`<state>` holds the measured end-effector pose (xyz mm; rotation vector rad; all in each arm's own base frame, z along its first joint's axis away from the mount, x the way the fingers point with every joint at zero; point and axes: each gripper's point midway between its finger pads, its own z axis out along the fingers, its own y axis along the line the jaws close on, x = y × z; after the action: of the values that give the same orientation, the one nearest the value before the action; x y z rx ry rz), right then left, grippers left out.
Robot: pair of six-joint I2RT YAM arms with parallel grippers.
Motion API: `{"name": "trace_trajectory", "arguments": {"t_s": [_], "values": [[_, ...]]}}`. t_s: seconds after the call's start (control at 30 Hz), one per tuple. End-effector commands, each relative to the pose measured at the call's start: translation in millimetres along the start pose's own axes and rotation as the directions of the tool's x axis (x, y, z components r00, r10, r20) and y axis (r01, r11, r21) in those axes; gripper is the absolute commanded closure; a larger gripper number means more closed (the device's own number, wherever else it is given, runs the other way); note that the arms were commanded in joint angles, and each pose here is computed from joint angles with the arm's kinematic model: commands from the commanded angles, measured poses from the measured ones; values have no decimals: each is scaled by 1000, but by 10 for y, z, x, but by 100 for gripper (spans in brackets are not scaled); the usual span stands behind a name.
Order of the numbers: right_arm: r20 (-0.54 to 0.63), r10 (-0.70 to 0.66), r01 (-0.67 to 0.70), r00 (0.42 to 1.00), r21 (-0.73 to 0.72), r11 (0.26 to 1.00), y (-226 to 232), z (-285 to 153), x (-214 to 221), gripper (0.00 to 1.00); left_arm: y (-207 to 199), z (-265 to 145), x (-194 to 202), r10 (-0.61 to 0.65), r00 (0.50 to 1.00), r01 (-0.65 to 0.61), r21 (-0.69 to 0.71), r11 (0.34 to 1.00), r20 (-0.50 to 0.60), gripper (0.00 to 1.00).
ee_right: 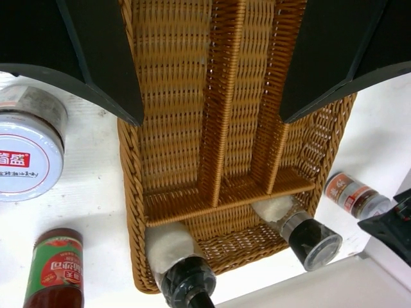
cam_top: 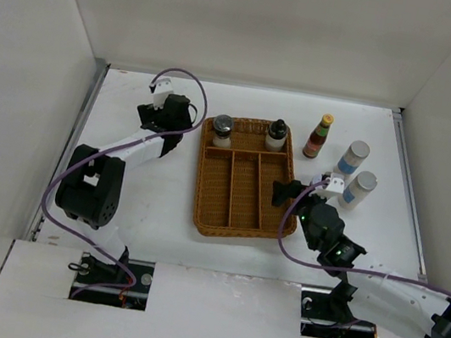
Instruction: Organize the condiment bottles
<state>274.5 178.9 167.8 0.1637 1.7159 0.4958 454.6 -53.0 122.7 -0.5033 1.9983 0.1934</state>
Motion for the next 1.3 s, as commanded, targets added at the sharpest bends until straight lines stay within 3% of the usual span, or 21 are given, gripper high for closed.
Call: {"name": "trace_trajectory", "arguments": {"t_s": [0.0, 0.3, 0.43, 0.5, 0.73, 0.97, 1.07, 1.13, 1.17, 1.27], "values": [[57, 48, -44, 997, -72, 996, 239, 11, -253, 6, -45, 67, -271, -62, 997, 62, 14, 998, 50, 13], [48, 44, -40, 998, -79, 996, 257, 20, -233, 6, -30, 233, -153, -65, 998, 65, 39, 997, -4, 22], [51, 43, -39, 998, -82, 996, 267, 27, -236, 6, -36, 181, -246, -74, 997, 73, 38, 997, 22, 46], [49, 41, -37, 998, -81, 996, 264, 29, -228, 6, -26, 88, -313, -84, 995, 82, 44, 996, 48, 51], [61, 50, -44, 997, -88, 995, 268, 3, -272, 6, -73, -714, -658, -153, 970, 124, 155, 980, 187, 55], [90, 79, -69, 993, -109, 992, 280, -69, -381, 8, -418, -1591, -352, -116, 977, 47, 354, 934, 178, 56], [98, 91, -79, 991, -115, 990, 263, -94, -416, 29, -672, -1880, -198, -90, 983, 10, 441, 897, 159, 56], [99, 86, -74, 991, -124, 990, 270, -124, -444, 59, -845, -2035, -84, -68, 986, -15, 488, 872, 151, 56], [99, 85, -73, 991, -122, 990, 265, -149, -468, 68, -941, -2078, -7, -54, 988, -27, 503, 864, 146, 56], [120, 97, -83, 988, -120, 989, 278, -224, -615, 71, -1113, -2050, 96, -36, 990, -41, 518, 854, 137, 56]]}}
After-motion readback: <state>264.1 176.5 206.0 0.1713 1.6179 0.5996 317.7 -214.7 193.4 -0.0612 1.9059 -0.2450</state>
